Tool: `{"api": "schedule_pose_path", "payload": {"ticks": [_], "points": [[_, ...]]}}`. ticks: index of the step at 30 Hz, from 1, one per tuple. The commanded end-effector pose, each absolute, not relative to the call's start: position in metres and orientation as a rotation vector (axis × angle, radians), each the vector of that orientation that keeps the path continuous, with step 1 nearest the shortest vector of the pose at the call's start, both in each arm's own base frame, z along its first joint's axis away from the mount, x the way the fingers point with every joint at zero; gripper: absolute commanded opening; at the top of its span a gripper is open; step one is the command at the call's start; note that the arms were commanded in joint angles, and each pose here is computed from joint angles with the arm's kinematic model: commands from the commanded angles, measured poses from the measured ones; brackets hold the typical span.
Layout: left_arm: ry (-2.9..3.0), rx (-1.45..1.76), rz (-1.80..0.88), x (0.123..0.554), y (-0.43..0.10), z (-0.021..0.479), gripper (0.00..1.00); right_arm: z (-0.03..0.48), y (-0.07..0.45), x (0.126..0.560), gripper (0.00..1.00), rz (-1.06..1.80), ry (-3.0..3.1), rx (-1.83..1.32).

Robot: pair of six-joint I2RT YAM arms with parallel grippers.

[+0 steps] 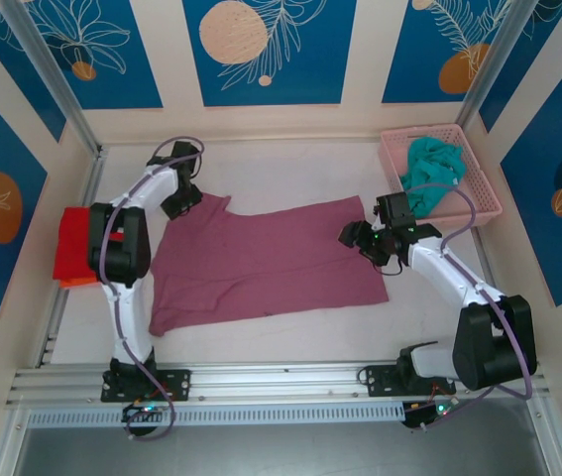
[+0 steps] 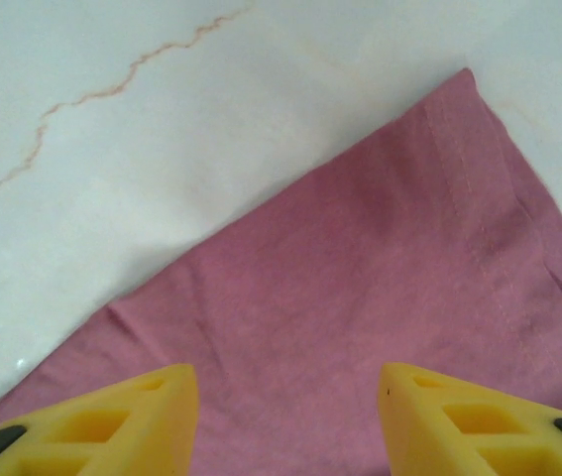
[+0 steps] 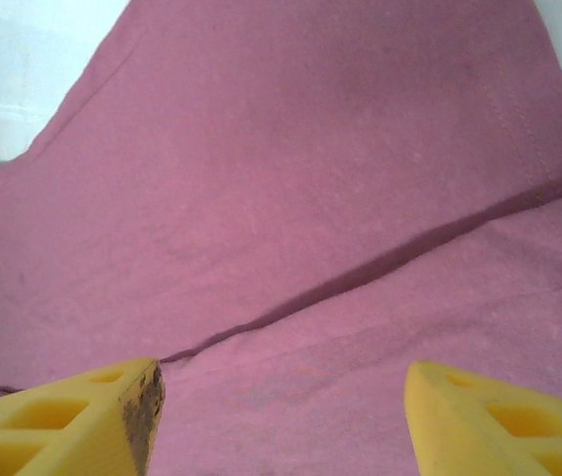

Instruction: Fold and stack the t-shirts

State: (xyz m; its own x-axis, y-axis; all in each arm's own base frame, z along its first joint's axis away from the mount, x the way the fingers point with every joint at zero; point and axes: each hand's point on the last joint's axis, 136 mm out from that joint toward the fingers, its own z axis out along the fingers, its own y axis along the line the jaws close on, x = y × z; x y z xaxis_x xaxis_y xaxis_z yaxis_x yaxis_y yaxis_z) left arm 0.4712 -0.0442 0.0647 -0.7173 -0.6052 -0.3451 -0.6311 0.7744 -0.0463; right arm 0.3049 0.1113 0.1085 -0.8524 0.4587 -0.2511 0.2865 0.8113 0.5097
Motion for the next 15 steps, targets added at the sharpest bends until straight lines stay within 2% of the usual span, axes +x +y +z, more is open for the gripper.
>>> {"api": "schedule_pose_path", "payload": {"ticks": [1, 15], "points": [[2.671, -0.968, 0.224, 0.466, -0.033, 0.062, 0.50, 0.109, 0.107, 0.297, 0.66, 0.638, 2.632, 0.573], [2.696, -1.052, 0.219, 0.475, -0.013, 0.027, 0.41, 0.102, 0.106, 0.290, 0.66, 0.646, 2.643, 0.595]]}}
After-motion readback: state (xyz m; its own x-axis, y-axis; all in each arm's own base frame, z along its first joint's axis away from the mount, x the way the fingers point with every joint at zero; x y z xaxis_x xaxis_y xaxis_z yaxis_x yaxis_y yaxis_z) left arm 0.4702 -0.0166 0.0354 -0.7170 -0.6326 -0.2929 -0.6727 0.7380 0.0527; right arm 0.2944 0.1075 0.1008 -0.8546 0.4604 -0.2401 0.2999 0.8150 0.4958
